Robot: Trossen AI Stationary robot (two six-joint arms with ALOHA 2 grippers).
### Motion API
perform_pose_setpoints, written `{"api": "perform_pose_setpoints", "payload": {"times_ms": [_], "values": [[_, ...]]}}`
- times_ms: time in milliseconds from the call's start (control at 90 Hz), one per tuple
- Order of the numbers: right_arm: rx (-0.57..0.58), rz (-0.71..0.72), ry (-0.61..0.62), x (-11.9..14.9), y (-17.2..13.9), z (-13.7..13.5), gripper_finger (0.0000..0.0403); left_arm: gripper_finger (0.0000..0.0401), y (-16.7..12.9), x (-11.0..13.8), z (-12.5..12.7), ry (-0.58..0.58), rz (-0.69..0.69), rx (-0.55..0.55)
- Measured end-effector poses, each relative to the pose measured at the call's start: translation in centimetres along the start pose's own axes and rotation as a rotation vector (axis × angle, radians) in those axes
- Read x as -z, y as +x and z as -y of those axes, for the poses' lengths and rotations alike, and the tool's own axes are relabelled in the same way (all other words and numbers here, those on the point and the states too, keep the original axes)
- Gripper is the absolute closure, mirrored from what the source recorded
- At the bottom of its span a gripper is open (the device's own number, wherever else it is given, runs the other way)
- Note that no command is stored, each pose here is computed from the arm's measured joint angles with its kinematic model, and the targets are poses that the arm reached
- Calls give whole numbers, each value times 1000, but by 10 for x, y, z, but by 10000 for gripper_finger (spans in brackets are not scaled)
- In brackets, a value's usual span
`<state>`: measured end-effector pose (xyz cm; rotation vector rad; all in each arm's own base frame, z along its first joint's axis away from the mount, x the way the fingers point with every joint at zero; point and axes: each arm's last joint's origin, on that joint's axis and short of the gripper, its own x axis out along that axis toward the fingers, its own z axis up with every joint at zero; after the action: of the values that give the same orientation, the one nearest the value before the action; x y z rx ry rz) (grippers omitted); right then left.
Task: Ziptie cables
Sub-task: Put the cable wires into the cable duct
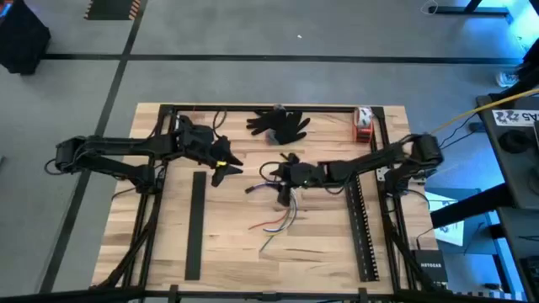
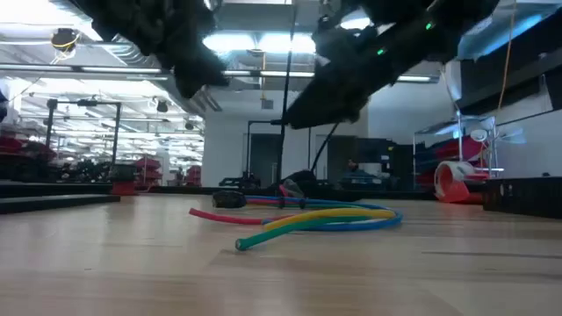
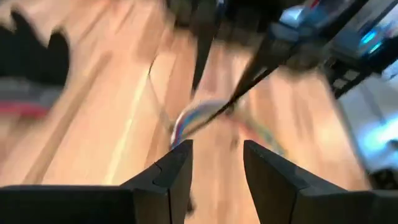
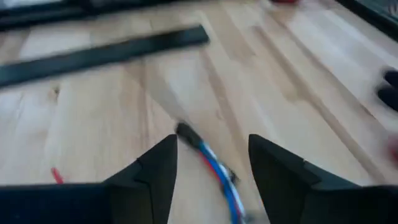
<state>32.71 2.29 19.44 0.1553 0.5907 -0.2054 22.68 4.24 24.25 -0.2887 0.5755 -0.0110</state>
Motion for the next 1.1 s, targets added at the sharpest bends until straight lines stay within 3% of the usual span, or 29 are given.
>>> {"api": "perform_pose_setpoints", "payload": {"times_ms": [267, 344, 578, 700, 833, 967, 1100], "values": [[61, -322, 150, -9, -92, 16, 215, 265, 30, 14, 6, 51, -123, 37], [65, -321, 168, -13, -111, 20, 215, 268, 43, 20, 6, 51, -158, 33], [53, -292, 79, -14, -136, 26, 215, 274, 74, 11, 8, -2, 9, 9], [36, -398, 53, -5, -153, 31, 215, 274, 82, -8, 11, -81, 56, -25], [73, -505, 45, 8, -176, 39, 215, 274, 86, -28, 16, -82, 91, -79], [135, -583, 196, 16, -190, 45, 215, 274, 92, -30, 13, -106, 87, -134], [209, -704, 471, 33, -194, 47, 215, 274, 97, -28, 8, -56, 79, -150]]}}
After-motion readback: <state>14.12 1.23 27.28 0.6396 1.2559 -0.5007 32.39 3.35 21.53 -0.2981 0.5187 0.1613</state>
